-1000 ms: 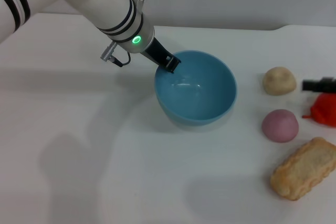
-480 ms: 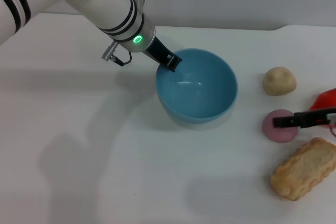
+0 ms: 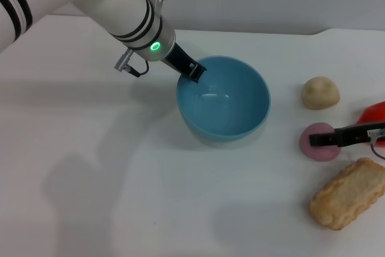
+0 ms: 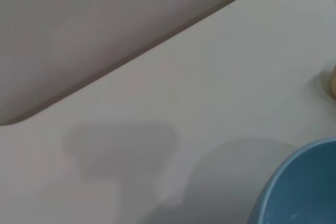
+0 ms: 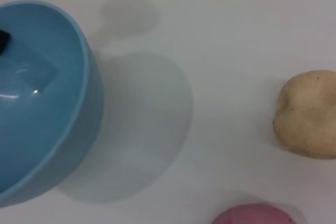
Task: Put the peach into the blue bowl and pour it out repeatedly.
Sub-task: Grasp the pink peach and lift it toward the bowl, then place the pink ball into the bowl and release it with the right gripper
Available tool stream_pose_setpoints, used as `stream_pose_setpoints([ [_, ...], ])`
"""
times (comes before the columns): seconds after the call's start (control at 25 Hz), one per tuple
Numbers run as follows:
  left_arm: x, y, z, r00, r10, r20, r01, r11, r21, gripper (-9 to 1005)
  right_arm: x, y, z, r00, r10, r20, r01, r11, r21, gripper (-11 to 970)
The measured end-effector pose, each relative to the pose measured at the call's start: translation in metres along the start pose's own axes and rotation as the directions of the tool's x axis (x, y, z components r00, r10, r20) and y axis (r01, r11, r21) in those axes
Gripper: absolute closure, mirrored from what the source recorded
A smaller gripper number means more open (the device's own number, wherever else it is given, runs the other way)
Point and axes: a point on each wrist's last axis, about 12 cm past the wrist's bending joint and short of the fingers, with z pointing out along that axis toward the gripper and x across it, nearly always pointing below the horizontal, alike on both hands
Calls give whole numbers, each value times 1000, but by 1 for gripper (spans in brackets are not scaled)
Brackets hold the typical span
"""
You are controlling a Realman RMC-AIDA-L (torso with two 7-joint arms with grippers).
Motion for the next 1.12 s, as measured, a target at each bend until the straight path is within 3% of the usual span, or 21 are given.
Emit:
stream_pose_setpoints([
  [0.04, 0, 0, 0, 1000, 1, 1, -1, 1000, -1, 997, 0, 0, 0, 1000, -2, 0, 2, 1000, -1, 198],
  [0.48, -1, 3, -1, 1000, -2, 13, 2, 1000, -7, 996, -11, -5, -15, 998, -32, 45, 30, 999, 32, 680],
  [0.6, -1, 3, 0, 1000, 0, 16, 0, 1000, -9, 996, -22, -3, -22, 995, -52, 79, 50, 998, 28, 699],
  [0.72, -1, 3, 0, 1000, 4, 18, -3, 1000, -11, 996, -41, 8, -34, 983, -108, 147, 112, 994, -18, 718],
  [0.88, -2, 1, 0, 1000, 11, 16, -11, 1000, -9, 996, -69, 36, -50, 949, -181, 258, 222, 964, -143, 744],
  [1.12, -3, 0, 0, 1000, 8, 20, -7, 1000, -7, 996, -97, 73, -36, 934, -258, 247, 313, 923, -222, 788],
])
